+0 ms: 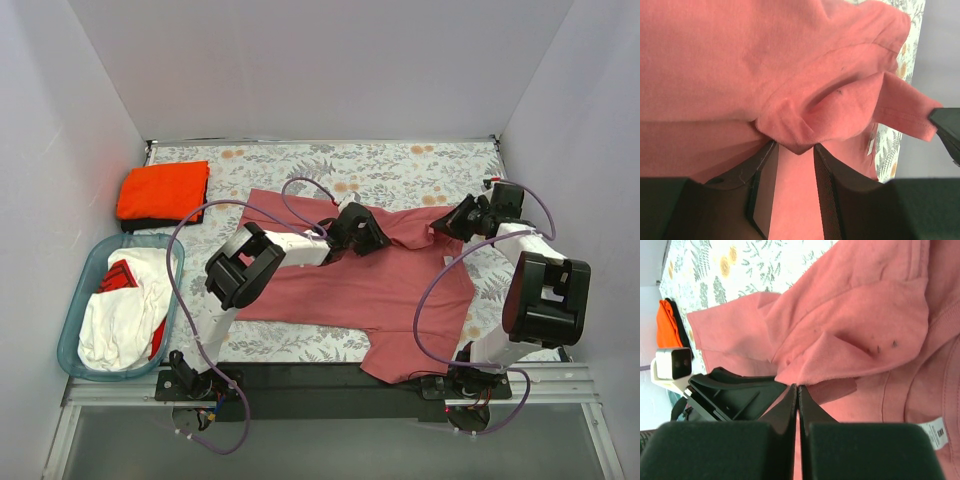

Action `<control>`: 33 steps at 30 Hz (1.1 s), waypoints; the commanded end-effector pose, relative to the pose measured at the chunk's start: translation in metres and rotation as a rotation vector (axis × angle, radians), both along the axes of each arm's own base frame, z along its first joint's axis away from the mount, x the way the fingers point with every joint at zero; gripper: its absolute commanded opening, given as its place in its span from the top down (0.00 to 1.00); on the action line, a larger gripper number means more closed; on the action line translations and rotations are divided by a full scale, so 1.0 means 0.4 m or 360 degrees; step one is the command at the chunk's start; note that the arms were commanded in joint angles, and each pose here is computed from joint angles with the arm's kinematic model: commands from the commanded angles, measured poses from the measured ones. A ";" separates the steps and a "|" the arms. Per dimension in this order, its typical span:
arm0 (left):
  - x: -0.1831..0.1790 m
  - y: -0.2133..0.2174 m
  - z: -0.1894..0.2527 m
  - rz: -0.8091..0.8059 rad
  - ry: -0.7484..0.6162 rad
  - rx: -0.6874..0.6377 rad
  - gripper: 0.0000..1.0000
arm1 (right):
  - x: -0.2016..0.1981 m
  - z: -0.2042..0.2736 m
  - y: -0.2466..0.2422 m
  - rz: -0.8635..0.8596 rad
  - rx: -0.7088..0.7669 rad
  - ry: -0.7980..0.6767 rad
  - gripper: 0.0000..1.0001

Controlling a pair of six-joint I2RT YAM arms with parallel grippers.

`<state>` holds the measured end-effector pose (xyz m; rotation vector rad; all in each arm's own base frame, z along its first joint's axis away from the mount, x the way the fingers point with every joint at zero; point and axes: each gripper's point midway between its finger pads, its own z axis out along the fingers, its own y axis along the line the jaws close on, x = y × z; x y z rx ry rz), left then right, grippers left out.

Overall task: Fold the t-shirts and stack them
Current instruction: Fold the tshirt

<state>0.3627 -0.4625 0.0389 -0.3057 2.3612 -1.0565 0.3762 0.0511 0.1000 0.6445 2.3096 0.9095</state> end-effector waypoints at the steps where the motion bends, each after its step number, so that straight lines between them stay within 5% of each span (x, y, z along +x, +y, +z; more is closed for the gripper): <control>1: 0.040 -0.019 0.049 0.0071 -0.0118 -0.0064 0.67 | 0.054 0.048 -0.001 0.0003 0.0027 -0.0115 0.99; 33: 0.054 -0.091 0.058 0.0052 -0.0220 -0.0177 0.68 | 0.106 0.008 0.005 -0.0007 0.0117 -0.0100 0.99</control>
